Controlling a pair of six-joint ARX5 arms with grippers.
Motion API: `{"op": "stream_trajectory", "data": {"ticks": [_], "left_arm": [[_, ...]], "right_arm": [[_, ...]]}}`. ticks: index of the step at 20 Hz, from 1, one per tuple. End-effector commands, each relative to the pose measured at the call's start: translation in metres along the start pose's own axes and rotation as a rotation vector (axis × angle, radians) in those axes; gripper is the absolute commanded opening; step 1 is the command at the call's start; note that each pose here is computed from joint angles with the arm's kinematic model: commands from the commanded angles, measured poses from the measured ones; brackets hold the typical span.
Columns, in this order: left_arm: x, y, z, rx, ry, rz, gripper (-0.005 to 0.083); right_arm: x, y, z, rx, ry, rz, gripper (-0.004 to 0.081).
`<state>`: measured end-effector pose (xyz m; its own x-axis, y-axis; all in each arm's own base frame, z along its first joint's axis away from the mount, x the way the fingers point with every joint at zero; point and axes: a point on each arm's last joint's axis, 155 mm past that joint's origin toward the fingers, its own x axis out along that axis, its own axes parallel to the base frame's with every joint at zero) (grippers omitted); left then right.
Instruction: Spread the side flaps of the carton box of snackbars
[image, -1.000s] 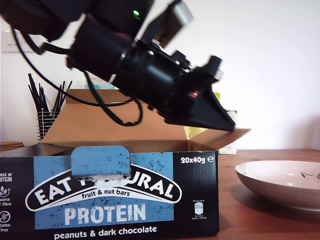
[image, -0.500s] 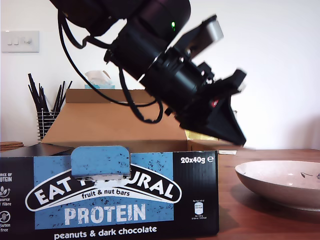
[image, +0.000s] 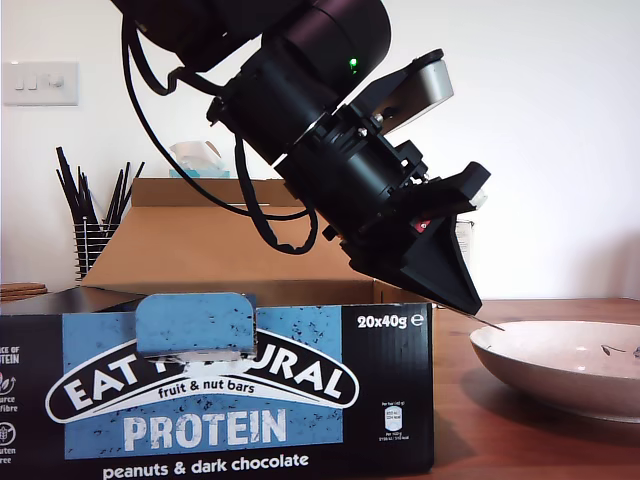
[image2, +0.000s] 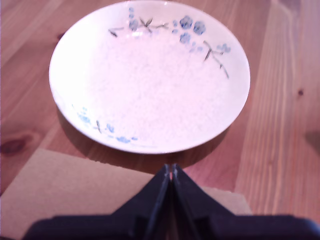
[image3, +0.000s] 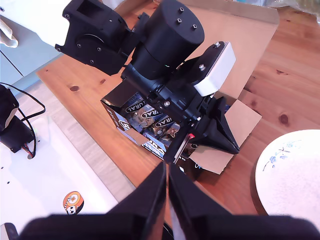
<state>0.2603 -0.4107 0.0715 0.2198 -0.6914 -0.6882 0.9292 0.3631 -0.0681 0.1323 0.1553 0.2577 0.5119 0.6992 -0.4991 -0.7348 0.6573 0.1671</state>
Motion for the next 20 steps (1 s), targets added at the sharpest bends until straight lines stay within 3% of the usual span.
{"op": "stream_trajectory", "data": {"ticks": [1,5,8,13,16,18,20], "left_arm": [[0.012,-0.002,-0.040,-0.022,0.110,-0.007,-0.0021],[-0.003,0.000,-0.008,-0.012,0.050,0.007,-0.0021],[-0.031,0.004,0.012,-0.074,0.028,0.057,-0.0021],[-0.093,0.029,-0.011,-0.276,0.132,0.291,-0.0021],[-0.120,0.015,-0.017,-0.375,0.152,0.266,-0.0006],[-0.133,0.018,-0.018,-0.401,0.151,0.300,0.0122],[-0.148,0.023,-0.026,-0.525,0.180,0.370,0.0377]], "right_arm": [[-0.002,0.003,0.004,-0.008,-0.014,0.011,-0.0013],[-0.002,0.003,0.004,-0.014,-0.013,0.011,-0.0013],[-0.002,0.002,0.004,-0.019,-0.013,0.008,-0.0013],[-0.002,0.001,0.003,-0.067,-0.013,0.000,-0.0013],[-0.002,0.001,0.006,-0.070,-0.024,0.000,-0.0013],[-0.002,0.001,0.009,-0.073,-0.035,0.000,-0.0013],[-0.002,0.001,0.009,-0.073,-0.036,0.000,-0.0013]]}}
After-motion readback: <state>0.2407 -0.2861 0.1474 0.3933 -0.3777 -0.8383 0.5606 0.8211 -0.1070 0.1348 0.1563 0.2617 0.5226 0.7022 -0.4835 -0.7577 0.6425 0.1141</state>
